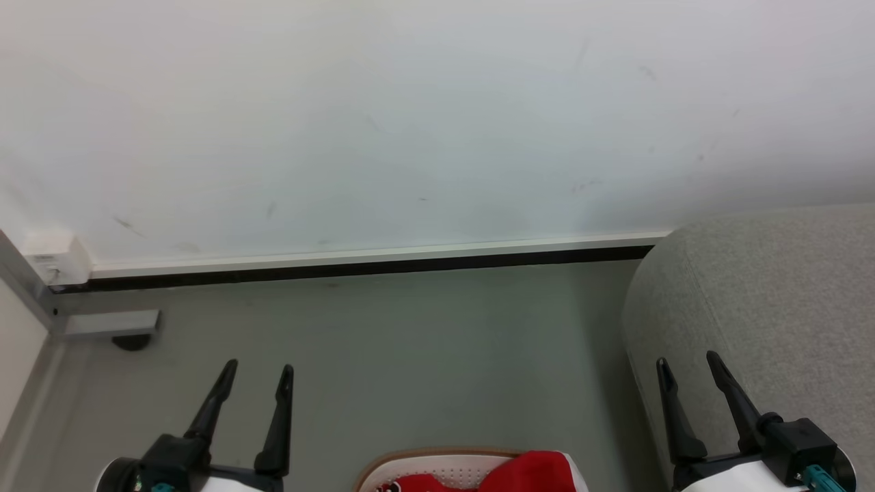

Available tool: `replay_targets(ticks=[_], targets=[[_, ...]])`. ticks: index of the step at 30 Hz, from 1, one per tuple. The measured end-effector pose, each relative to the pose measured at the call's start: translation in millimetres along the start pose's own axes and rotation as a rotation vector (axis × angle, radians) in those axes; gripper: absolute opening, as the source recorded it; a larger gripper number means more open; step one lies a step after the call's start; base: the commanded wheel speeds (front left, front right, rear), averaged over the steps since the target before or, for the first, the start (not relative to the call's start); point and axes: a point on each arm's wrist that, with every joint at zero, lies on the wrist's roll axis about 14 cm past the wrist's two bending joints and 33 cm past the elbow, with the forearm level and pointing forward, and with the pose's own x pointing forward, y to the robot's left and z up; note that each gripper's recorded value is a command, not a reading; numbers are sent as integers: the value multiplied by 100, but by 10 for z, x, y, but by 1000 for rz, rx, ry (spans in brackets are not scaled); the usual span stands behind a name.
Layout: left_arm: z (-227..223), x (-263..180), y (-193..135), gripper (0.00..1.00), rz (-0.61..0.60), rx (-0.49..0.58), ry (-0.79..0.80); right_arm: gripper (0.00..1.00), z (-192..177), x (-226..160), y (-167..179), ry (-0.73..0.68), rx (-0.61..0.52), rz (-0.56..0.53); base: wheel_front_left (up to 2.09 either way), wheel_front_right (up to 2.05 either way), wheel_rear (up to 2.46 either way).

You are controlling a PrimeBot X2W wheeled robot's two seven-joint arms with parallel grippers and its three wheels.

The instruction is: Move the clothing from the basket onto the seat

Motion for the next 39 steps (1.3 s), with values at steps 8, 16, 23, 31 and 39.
replay_targets(ticks=[8, 16, 23, 31, 39], targets=[[-145, 106, -170, 100, -51, -32, 35, 100, 12, -39, -171, -3, -8, -51, 0, 0, 0], [-416, 258, -412, 100, -129, -48, 106, 100, 26, -63, -375, -5, -17, -111, 0, 0, 0], [-776, 394, -582, 100, -204, -51, 197, 100, 7, -44, -549, 1, -21, -160, 0, 0, 0], [-1273, 497, -803, 100, -299, -49, 322, 100, -30, 20, -731, 9, -29, -207, 0, 0, 0], [-1869, 477, -1018, 100, -434, 20, 492, 100, -59, 163, -879, 6, -28, -237, 0, 0, 0]])
